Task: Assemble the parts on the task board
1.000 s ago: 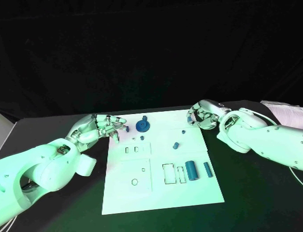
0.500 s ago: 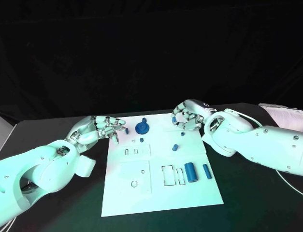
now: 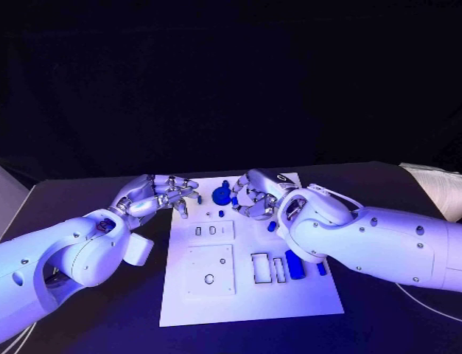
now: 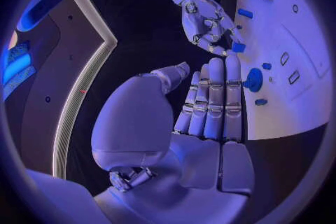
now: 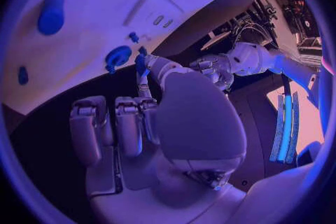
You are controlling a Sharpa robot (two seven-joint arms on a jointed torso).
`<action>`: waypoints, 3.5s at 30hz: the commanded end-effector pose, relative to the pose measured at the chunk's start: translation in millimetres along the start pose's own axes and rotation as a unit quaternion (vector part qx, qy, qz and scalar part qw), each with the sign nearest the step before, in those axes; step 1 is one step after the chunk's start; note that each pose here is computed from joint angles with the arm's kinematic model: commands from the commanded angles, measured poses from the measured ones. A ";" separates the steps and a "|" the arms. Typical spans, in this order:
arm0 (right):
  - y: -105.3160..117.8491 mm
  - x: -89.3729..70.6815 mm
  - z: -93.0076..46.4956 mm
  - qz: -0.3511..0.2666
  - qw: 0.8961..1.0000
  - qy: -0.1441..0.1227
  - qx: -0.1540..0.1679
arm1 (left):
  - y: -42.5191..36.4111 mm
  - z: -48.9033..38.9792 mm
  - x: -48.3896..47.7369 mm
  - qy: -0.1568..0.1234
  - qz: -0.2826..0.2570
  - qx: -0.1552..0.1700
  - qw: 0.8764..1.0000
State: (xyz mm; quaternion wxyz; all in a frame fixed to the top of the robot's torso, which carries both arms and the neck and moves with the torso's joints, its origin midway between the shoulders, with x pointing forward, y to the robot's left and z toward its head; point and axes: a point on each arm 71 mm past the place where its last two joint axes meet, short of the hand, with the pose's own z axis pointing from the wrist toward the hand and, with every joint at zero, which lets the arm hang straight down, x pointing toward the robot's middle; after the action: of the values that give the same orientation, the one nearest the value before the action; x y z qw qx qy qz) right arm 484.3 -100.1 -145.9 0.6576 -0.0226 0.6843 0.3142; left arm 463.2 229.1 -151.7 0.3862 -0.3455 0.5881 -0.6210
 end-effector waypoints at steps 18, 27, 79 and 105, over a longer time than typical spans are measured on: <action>31.4 48.9 -2.4 -0.023 0.999 0.011 0.027 | 0.3 2.8 4.1 0.012 0.019 0.002 1.000; 33.4 54.5 -3.9 -0.027 0.999 0.017 0.030 | 0.5 2.1 2.1 0.010 0.020 0.000 1.000; 29.2 66.8 2.0 -0.061 0.997 0.027 0.028 | 0.9 0.3 -0.8 0.012 0.021 -0.004 1.000; 28.2 67.3 2.2 -0.055 0.998 0.027 0.022 | 1.8 1.1 0.7 0.020 0.020 -0.007 1.000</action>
State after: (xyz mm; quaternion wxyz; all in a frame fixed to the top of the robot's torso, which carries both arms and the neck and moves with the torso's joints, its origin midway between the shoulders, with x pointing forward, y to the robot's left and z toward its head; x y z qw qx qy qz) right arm 465.8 -52.2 -195.4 0.6592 -0.0451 0.7048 0.2582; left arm 464.8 230.6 -154.1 0.3916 -0.3312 0.6039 -0.6101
